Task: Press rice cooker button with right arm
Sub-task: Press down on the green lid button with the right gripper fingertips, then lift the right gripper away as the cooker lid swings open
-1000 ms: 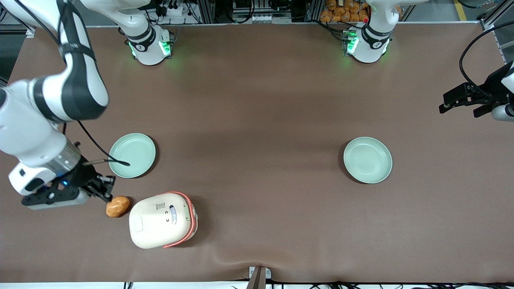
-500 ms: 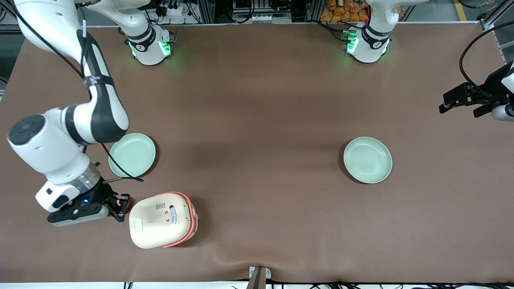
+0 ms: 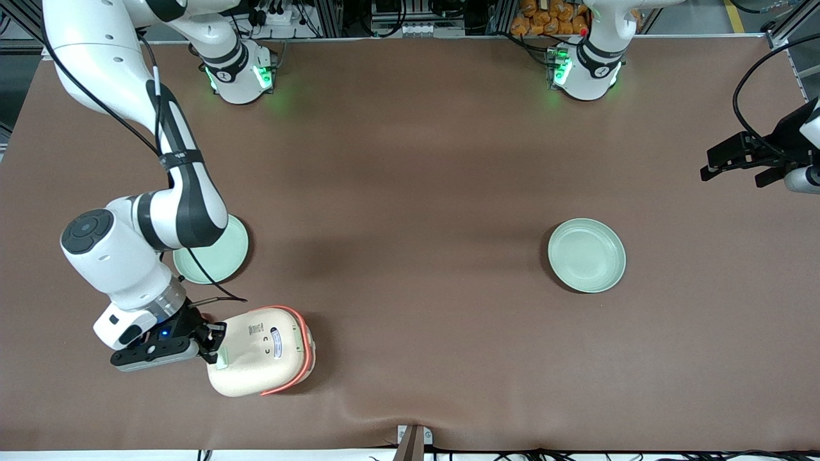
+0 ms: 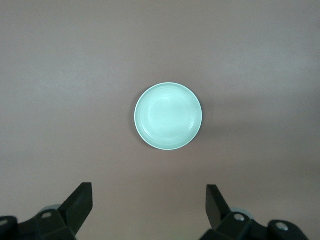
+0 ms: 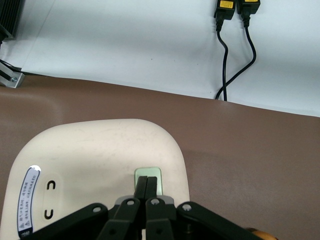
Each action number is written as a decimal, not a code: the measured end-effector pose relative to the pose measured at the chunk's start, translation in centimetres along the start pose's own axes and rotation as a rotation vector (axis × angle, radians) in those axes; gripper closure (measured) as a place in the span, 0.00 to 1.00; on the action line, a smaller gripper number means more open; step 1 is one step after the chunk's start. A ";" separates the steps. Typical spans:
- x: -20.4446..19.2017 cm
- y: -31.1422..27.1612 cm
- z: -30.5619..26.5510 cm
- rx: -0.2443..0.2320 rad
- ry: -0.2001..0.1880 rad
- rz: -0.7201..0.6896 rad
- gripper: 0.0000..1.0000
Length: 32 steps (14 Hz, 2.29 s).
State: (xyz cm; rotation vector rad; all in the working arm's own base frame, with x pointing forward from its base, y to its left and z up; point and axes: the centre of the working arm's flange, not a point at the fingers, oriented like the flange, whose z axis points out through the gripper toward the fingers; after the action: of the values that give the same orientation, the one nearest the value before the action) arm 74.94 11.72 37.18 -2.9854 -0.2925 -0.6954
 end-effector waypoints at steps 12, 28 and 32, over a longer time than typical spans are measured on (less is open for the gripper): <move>-0.5 -0.4 1.7 0.000 0.010 -0.005 0.99; 0.0 -0.5 1.5 0.001 0.024 -0.007 0.94; 1.3 -0.8 -2.5 0.010 -0.022 -0.011 0.72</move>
State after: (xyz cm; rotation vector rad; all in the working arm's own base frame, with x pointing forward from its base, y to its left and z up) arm 74.87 12.49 39.99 -2.9863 -0.3125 -0.6610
